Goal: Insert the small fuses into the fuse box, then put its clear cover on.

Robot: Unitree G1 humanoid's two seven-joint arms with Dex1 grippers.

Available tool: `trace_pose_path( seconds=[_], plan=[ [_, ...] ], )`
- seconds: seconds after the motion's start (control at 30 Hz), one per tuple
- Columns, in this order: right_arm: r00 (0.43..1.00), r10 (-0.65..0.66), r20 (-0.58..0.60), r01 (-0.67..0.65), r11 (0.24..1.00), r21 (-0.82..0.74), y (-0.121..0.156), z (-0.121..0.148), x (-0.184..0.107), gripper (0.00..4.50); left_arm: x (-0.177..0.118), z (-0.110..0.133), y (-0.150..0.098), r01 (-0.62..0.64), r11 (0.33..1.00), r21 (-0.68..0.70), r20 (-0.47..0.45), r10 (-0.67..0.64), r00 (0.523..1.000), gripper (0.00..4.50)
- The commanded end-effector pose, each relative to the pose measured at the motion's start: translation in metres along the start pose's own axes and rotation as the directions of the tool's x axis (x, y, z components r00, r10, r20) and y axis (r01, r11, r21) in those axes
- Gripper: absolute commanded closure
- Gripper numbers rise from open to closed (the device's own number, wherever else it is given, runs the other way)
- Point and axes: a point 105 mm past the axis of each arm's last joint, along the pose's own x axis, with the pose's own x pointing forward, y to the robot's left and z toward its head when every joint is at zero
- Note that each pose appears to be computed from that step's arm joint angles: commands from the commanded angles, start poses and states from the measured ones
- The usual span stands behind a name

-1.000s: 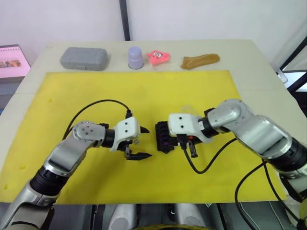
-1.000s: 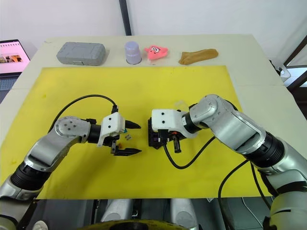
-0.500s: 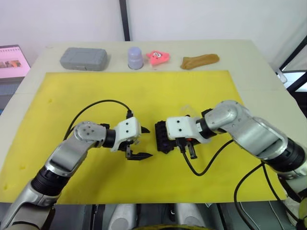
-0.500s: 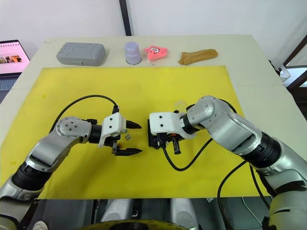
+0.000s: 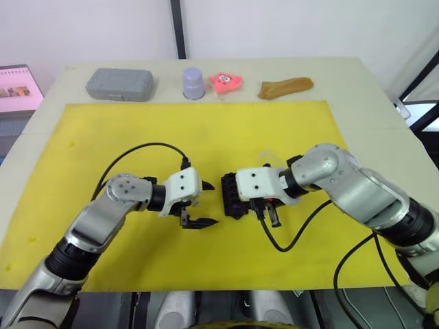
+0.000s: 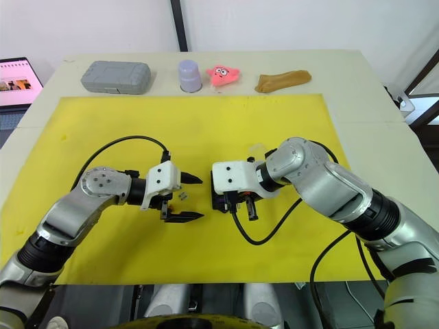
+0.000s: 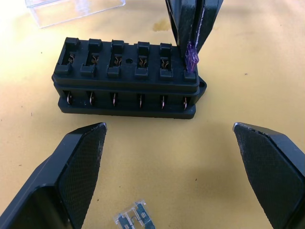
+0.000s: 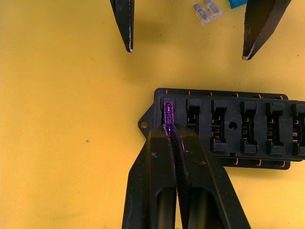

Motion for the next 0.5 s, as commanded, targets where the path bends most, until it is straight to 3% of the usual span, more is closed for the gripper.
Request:
trace_pose_path(
  seconds=[0.03,0.5],
  plan=[
    [0.999,-0.039,-0.004,0.039,0.999,-0.006,-0.0049,0.0014,-0.0051,4.50,0.0006,0.0090,-0.0018,0.006,0.999,0.041,0.022,-0.007,1.000,0.03],
    [0.999,-0.044,0.014,0.043,0.999,0.012,-0.0066,0.0050,-0.0066,4.50,0.0001,0.0085,-0.0009,0.001,0.999,0.038,0.020,-0.002,1.000,0.03]
  ],
)
